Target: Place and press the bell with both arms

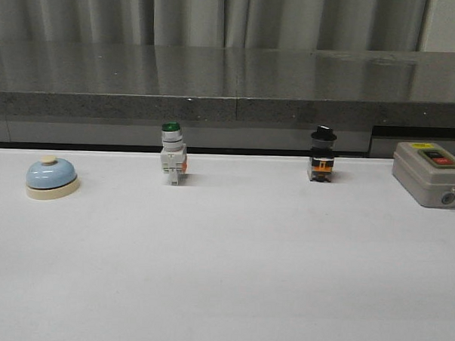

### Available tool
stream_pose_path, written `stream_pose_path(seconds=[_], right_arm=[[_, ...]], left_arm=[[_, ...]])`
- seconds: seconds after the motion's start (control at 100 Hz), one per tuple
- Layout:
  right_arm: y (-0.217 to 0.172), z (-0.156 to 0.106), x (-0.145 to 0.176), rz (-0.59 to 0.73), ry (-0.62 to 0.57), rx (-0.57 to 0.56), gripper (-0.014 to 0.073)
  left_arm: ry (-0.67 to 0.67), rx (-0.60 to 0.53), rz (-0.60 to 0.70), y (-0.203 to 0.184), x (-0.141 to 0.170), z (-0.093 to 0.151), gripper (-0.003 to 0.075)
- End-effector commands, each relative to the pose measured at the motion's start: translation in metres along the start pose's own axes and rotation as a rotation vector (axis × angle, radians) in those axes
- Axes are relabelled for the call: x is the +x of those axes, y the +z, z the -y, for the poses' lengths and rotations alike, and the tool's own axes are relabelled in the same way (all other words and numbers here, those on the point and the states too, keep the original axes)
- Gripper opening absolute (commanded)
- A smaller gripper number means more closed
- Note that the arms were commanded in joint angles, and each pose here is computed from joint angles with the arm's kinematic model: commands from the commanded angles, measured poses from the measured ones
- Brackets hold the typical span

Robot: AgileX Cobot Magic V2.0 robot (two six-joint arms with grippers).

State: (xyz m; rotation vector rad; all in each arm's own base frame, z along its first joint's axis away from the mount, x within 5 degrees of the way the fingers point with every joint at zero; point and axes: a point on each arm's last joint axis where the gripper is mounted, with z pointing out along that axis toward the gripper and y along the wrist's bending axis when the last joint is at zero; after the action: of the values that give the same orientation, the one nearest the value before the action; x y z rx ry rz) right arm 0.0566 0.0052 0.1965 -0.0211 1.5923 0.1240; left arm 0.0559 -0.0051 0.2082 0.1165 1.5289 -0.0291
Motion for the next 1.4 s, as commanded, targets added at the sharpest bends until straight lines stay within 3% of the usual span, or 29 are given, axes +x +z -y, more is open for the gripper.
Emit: stream_pose_path(seconds=[0.0,0.42,0.67,0.86,1.07,1.39], right_arm=[[-0.002,-0.001,-0.013,0.114,-0.002,-0.003,-0.006],[-0.002,-0.001,-0.013,0.114,-0.002,-0.003,-0.006],[-0.002,-0.001,-0.013,0.114,-0.002,-0.003,-0.006],[-0.002,-0.001,-0.013,0.114,-0.002,-0.003,-0.006],[-0.002,-0.001,-0.013,0.114,-0.002,-0.003,-0.006],[-0.002,-0.001,-0.013,0.114,-0.002,-0.003,-0.006]], left_arm=[[-0.01,0.005,0.068,-0.001,0.005,0.001,-0.002],[-0.022,0.005,0.083,-0.001,0.001,0.001,-0.002],[-0.029,-0.004,0.054,0.0,-0.039,-0.002,-0.002],[-0.04,-0.007,-0.039,0.018,-0.082,-0.005,-0.002],[-0.043,-0.013,-0.234,0.056,-0.121,-0.009,-0.002],[-0.042,-0.02,-0.589,0.127,-0.131,-0.01,-0.002]])
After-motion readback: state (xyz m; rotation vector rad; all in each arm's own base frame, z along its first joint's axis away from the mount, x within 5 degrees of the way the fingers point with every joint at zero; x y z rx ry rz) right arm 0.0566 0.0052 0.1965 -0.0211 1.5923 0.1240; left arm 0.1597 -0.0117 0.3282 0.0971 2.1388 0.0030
